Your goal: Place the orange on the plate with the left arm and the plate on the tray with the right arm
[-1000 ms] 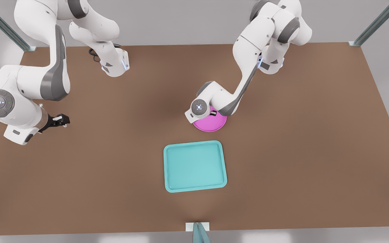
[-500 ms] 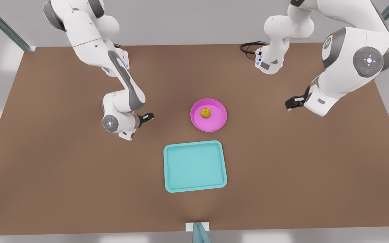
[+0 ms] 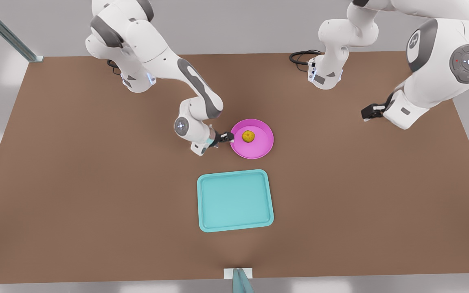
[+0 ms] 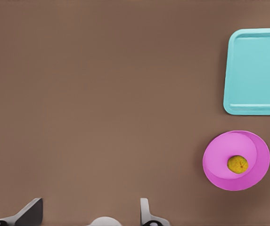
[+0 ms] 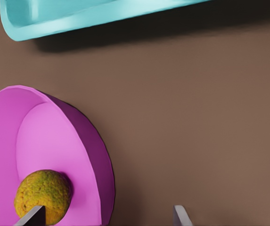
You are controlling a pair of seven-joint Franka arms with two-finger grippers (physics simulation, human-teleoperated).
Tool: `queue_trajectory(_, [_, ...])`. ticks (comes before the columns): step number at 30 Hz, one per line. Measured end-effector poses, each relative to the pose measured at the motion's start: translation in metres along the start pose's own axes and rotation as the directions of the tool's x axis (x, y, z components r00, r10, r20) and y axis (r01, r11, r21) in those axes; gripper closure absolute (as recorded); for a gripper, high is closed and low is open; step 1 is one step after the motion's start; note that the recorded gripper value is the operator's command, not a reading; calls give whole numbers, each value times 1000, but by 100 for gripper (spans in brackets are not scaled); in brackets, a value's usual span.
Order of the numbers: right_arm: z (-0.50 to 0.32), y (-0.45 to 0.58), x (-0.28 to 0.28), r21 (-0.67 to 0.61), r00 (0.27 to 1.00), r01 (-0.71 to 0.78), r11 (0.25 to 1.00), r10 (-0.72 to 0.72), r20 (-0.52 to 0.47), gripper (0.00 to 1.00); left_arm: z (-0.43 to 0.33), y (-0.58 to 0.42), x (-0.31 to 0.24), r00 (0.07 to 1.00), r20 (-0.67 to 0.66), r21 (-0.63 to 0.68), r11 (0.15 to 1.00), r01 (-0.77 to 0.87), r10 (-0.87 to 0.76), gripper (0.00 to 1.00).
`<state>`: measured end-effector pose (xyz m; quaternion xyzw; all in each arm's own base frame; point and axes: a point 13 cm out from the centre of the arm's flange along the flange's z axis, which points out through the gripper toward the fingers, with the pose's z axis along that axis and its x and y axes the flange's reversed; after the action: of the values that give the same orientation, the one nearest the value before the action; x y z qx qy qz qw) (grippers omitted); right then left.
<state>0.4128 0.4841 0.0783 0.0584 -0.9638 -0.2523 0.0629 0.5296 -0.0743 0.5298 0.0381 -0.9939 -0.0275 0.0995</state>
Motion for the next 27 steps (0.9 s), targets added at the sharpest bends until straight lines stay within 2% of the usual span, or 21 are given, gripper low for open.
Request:
queue_trajectory(10, [46, 27, 5, -11, 999, -28, 1000, 28, 18, 0, -4, -15, -1, 998, 10, 50, 996, -69, 69, 0])
queue_trajectory(12, [47, 27, 5, -12, 999, -34, 999, 35, 21, 18, -4, -15, -1, 997, 13, 52, 996, -76, 75, 0])
queue_trajectory(14, [51, 27, 9, -9, 999, -37, 999, 37, 17, 31, -4, -15, -1, 997, 14, 53, 995, -82, 82, 0])
queue_trajectory(18, [55, 25, 11, -5, 999, -46, 999, 46, 13, 43, -5, -14, -1, 996, 15, 54, 994, -93, 92, 0])
queue_trajectory(24, [56, 24, 11, -6, 998, -55, 998, 55, 9, 79, -9, -15, -1, 994, 26, 57, 993, -106, 105, 0])
queue_trajectory(27, [52, 27, 9, -13, 998, -54, 998, 55, 13, 79, -10, -15, -2, 994, 29, 57, 992, -111, 109, 0])
